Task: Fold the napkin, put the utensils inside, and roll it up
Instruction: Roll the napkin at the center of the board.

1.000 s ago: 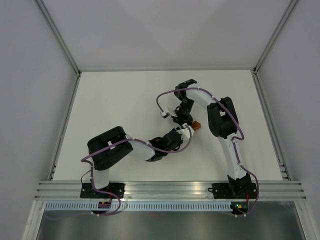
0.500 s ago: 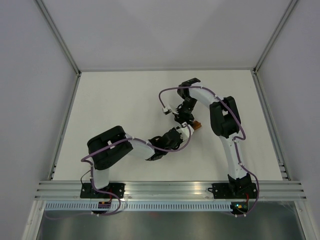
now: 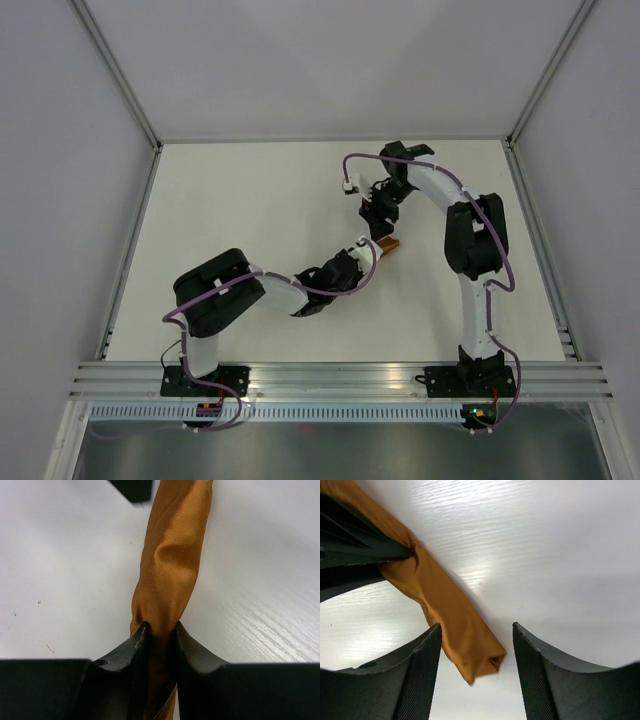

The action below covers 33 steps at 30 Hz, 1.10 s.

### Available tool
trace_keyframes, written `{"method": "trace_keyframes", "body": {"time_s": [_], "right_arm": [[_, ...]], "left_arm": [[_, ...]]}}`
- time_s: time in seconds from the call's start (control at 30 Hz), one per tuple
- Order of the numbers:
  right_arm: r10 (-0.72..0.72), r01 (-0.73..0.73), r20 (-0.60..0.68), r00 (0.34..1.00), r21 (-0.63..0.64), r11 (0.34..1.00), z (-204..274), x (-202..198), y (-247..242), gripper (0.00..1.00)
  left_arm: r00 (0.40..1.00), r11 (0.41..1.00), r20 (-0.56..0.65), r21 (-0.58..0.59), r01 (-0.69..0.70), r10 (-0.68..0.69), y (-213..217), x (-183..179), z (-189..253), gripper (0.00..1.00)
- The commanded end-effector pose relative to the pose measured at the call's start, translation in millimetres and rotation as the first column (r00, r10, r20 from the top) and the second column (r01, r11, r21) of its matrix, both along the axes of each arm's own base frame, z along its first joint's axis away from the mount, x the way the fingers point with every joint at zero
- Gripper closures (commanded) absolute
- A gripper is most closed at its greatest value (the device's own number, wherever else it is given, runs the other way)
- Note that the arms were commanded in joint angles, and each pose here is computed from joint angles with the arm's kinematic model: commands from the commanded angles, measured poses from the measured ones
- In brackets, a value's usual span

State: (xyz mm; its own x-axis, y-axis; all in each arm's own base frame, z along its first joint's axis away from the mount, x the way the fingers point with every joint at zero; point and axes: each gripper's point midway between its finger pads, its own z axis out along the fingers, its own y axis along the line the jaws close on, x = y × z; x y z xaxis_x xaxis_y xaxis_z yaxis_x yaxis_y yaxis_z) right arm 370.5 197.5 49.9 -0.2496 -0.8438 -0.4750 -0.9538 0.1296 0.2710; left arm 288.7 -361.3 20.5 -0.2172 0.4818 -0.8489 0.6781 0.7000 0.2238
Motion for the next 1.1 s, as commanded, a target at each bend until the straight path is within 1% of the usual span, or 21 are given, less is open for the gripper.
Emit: {"method": "trace_keyframes", "body": {"time_s": [0.0, 0.07, 0.1, 0.17, 0.2, 0.27, 0.3, 0.37, 0.4, 0.47, 0.53, 0.63, 0.67, 0.73, 0.77, 0.9, 1.03, 1.07], "right_arm": [[-0.113, 0.091, 0.153, 0.982, 0.145, 0.985, 66.0, 28.0, 5.1, 0.35], [-0.147, 0.121, 0.161, 0.976, 0.162, 0.979, 78.0, 29.0, 0.2, 0.35], [-0.195, 0.162, 0.180, 0.964, 0.183, 0.970, 91.8, 33.0, -0.6, 0.35], [-0.256, 0.219, 0.190, 0.948, 0.192, 0.957, 97.9, 36.6, -8.8, 0.35], [-0.294, 0.249, 0.210, 0.932, 0.216, 0.944, 112.2, 38.6, -11.1, 0.35], [-0.352, 0.308, 0.205, 0.913, 0.216, 0.926, 114.8, 37.4, -23.1, 0.35], [-0.376, 0.323, 0.234, 0.897, 0.235, 0.917, 127.4, 37.6, -27.3, 0.35], [-0.403, 0.356, 0.217, 0.889, 0.225, 0.907, 124.0, 28.5, -38.3, 0.35], [-0.414, 0.357, 0.247, 0.876, 0.245, 0.902, 135.5, 25.8, -41.1, 0.35], [-0.448, 0.398, 0.240, 0.861, 0.230, 0.888, 132.3, 17.8, -52.3, 0.35], [-0.473, 0.418, 0.268, 0.839, 0.238, 0.877, 142.8, 12.9, -59.3, 0.35], [-0.531, 0.488, 0.261, 0.806, 0.213, 0.846, 138.9, 0.7, -77.9, 0.35], [-0.538, 0.490, 0.280, 0.795, 0.225, 0.842, 146.0, -1.9, -79.8, 0.35], [-0.554, 0.514, 0.276, 0.785, 0.207, 0.832, 140.4, -9.9, -86.1, 0.35], [-0.570, 0.531, 0.301, 0.765, 0.208, 0.822, 145.8, -11.8, -91.5, 0.35], [-0.595, 0.565, 0.323, 0.736, 0.189, 0.803, 143.1, -25.7, -101.8, 0.35], [-0.605, 0.590, 0.311, 0.734, 0.152, 0.793, 137.1, -39.5, -107.9, 0.35], [-0.617, 0.606, 0.312, 0.723, 0.143, 0.782, 134.8, -39.3, -110.3, 0.35]], "left_arm": [[0.982, 0.998, -0.188, 0.067, 0.006, 0.007, 17.9, -28.6, -45.9, 0.98], [0.976, 0.998, -0.218, 0.059, 0.013, 0.000, 17.5, -31.8, -48.4, 0.98], [0.972, 0.999, -0.235, 0.054, 0.001, 0.012, 18.4, -31.5, -50.5, 0.98], [0.963, 0.999, -0.268, 0.040, 0.005, 0.006, 16.3, -33.8, -52.2, 0.98], [0.958, 0.999, -0.286, 0.036, -0.003, 0.013, 17.0, -35.0, -54.0, 0.98], [0.949, 1.000, -0.315, 0.028, 0.006, 0.003, 13.3, -38.3, -55.0, 0.98], [0.942, 1.000, -0.334, 0.028, 0.004, 0.005, 13.5, -41.3, -57.4, 0.98], [0.933, 1.000, -0.361, 0.018, 0.003, 0.003, 10.6, -42.8, -57.8, 0.98], [0.922, 1.000, -0.388, 0.029, -0.012, 0.022, 14.3, -44.4, -61.2, 0.98], [0.910, 0.999, -0.412, 0.028, -0.025, 0.035, 12.5, -44.2, -62.6, 0.98], [0.893, 0.997, -0.444, 0.035, -0.062, 0.072, 14.9, -44.4, -65.4, 0.98], [0.870, 0.993, -0.478, 0.043, -0.114, 0.121, 17.8, -46.5, -69.6, 0.98], [0.859, 0.990, -0.493, 0.044, -0.136, 0.141, 18.3, -47.5, -72.7, 0.98], [0.845, 0.984, -0.505, 0.060, -0.167, 0.174, 20.3, -47.3, -75.1, 0.98], [0.831, 0.978, -0.518, 0.068, -0.195, 0.202, 21.2, -47.4, -78.0, 0.98], [0.794, 0.961, -0.549, 0.077, -0.264, 0.262, 19.6, -46.7, -85.5, 0.98], [0.743, 0.934, -0.580, 0.096, -0.344, 0.334, 18.4, -45.6, -91.5, 0.98], [0.726, 0.923, -0.593, 0.082, -0.376, 0.349, 14.6, -44.0, -90.2, 0.98]]}}
